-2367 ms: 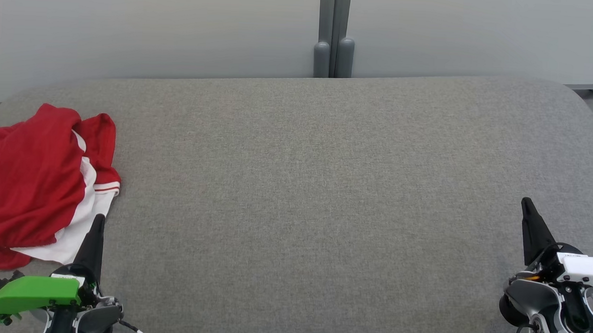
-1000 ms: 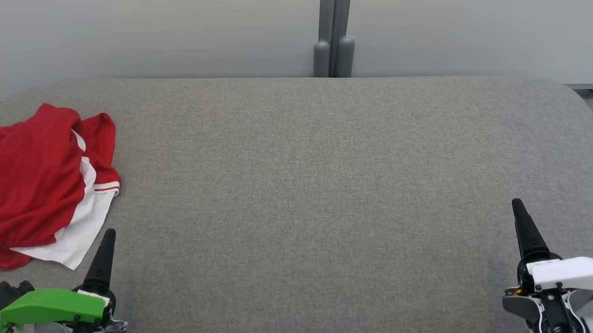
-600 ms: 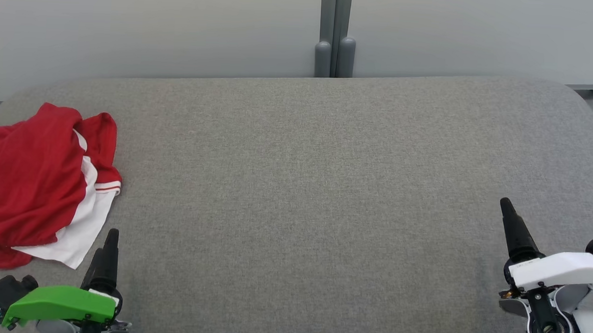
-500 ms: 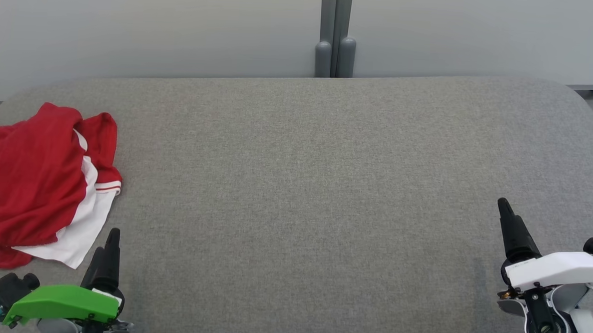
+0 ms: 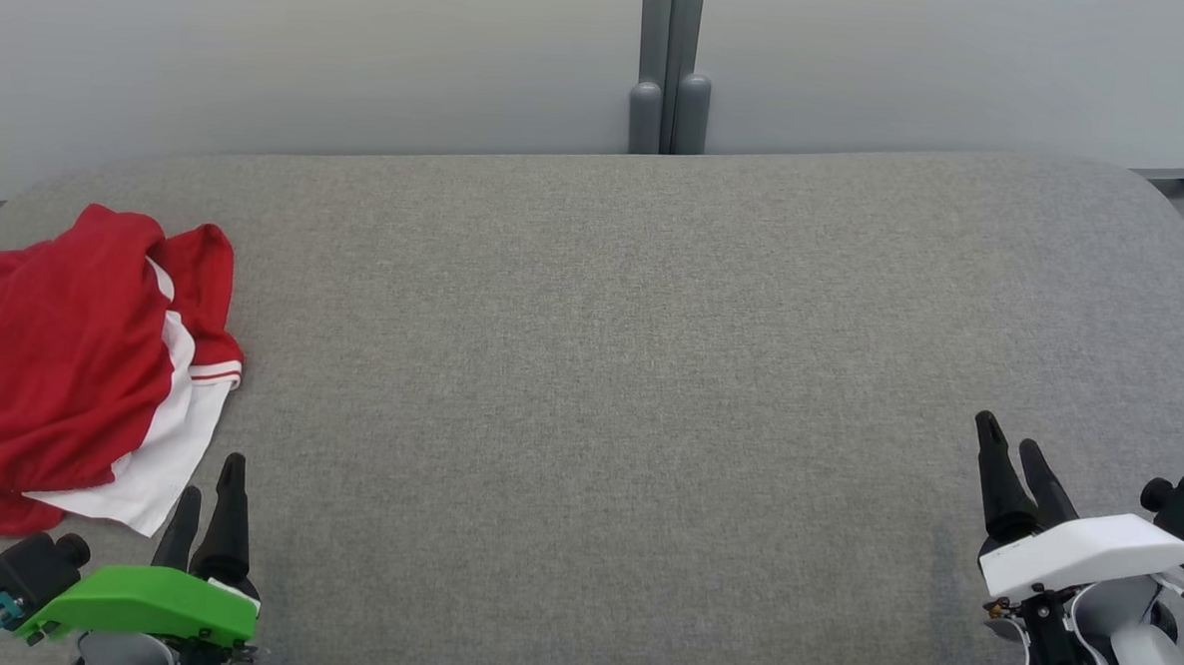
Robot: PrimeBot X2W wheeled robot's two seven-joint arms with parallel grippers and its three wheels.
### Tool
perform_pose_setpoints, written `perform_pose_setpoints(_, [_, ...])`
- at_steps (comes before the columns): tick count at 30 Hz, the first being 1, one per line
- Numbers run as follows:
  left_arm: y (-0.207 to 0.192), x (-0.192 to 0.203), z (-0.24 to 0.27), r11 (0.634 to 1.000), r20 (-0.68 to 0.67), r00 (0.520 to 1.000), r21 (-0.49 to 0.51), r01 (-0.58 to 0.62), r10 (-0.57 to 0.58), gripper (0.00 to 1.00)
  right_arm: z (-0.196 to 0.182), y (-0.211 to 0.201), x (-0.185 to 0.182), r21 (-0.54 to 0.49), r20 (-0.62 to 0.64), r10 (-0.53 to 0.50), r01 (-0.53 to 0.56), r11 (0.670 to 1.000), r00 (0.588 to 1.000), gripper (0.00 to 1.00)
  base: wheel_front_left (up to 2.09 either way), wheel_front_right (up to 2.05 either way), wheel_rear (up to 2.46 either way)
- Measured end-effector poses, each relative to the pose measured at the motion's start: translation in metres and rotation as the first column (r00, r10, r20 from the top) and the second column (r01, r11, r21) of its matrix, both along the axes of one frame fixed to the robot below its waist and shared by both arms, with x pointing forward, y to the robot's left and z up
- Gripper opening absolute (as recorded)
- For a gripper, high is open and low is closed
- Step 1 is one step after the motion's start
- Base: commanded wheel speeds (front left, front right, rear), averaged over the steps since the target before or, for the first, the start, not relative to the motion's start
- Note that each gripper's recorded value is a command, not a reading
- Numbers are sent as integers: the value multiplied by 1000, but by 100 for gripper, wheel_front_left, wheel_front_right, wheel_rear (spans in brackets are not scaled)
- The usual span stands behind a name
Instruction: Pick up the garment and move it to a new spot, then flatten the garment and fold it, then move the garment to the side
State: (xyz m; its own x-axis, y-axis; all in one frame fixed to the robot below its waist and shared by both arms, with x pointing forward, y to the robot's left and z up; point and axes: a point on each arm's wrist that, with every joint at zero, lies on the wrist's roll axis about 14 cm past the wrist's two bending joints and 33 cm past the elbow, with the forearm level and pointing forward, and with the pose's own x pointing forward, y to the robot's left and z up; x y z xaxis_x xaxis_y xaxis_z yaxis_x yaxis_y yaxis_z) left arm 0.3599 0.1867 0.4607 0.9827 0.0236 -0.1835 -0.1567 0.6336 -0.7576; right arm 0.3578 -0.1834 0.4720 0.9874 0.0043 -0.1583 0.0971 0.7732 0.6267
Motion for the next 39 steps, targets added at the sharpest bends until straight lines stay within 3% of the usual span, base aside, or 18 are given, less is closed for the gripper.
perform_pose_setpoints(17, [3,1,6,975,35,999,223,11,-20,100,2,1,-5,-216,32,43,-35,976,999,100,0,0,0])
perform_pose_setpoints(29, [5,1,9,927,55,998,374,20,-44,100,7,0,-5,-403,60,100,-67,913,993,100,0,0,0])
perform_pose_setpoints(39, [7,-5,-1,878,35,997,477,44,-69,100,12,1,-6,-474,95,136,-75,877,986,100,0,0,0])
